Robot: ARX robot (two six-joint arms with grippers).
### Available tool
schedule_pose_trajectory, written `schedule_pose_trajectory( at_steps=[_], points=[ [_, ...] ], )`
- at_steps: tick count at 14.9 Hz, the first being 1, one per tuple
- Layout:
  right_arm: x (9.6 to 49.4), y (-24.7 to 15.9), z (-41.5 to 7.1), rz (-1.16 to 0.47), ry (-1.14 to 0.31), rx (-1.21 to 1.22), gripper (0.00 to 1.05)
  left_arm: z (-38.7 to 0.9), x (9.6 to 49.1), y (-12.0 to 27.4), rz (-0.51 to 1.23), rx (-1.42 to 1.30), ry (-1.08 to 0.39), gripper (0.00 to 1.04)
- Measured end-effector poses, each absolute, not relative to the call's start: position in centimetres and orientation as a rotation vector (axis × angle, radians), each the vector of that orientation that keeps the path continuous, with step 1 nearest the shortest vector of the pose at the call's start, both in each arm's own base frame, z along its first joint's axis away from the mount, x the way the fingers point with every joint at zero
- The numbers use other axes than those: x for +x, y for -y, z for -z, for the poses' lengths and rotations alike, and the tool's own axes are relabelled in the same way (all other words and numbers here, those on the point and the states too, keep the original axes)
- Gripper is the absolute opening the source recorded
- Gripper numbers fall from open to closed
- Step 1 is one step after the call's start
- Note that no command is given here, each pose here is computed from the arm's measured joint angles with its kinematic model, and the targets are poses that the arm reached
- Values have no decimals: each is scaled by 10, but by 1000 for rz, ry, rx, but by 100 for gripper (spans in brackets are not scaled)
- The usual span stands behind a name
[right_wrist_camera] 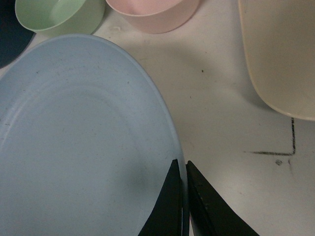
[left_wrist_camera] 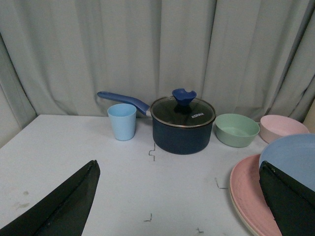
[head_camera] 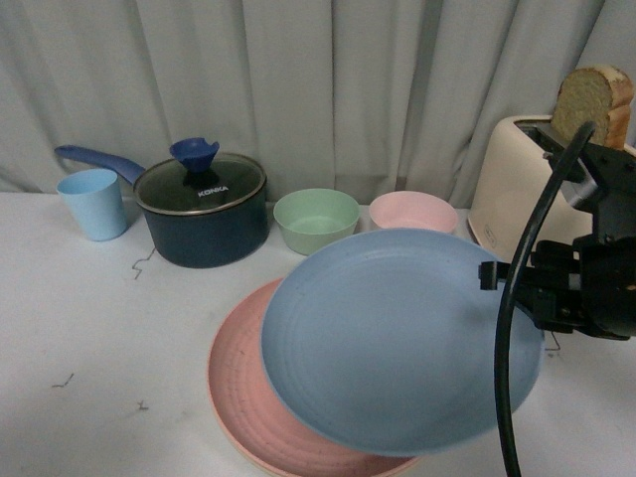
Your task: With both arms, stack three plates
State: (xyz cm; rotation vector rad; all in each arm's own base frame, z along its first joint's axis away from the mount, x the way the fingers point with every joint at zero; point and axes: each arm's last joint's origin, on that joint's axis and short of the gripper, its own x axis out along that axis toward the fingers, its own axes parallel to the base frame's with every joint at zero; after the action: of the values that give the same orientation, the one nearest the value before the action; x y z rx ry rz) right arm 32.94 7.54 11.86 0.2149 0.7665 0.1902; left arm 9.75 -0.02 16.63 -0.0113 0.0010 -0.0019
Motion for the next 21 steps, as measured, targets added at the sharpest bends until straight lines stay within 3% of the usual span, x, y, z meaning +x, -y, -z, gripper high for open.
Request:
schedule_pose_trajectory(
  at_steps=[9,10,16,17,21],
  points=[
    [340,-109,-112,-238,-802,229,3,-166,98,0,2,-11,-1,98],
    [338,-113,-108,-239,-821,218,7,-166,98,0,2,-11,-1,98],
    [321,-69,-133,-232,-735,314,74,-166,98,0,2,-11,-1,98],
    [300,-37,-158,-240,-645,371,98,-166,98,0,2,-11,-1,98],
    [239,34,-214,-198,-413,419,98,-166,98,0,2,-11,-1,98]
  ],
)
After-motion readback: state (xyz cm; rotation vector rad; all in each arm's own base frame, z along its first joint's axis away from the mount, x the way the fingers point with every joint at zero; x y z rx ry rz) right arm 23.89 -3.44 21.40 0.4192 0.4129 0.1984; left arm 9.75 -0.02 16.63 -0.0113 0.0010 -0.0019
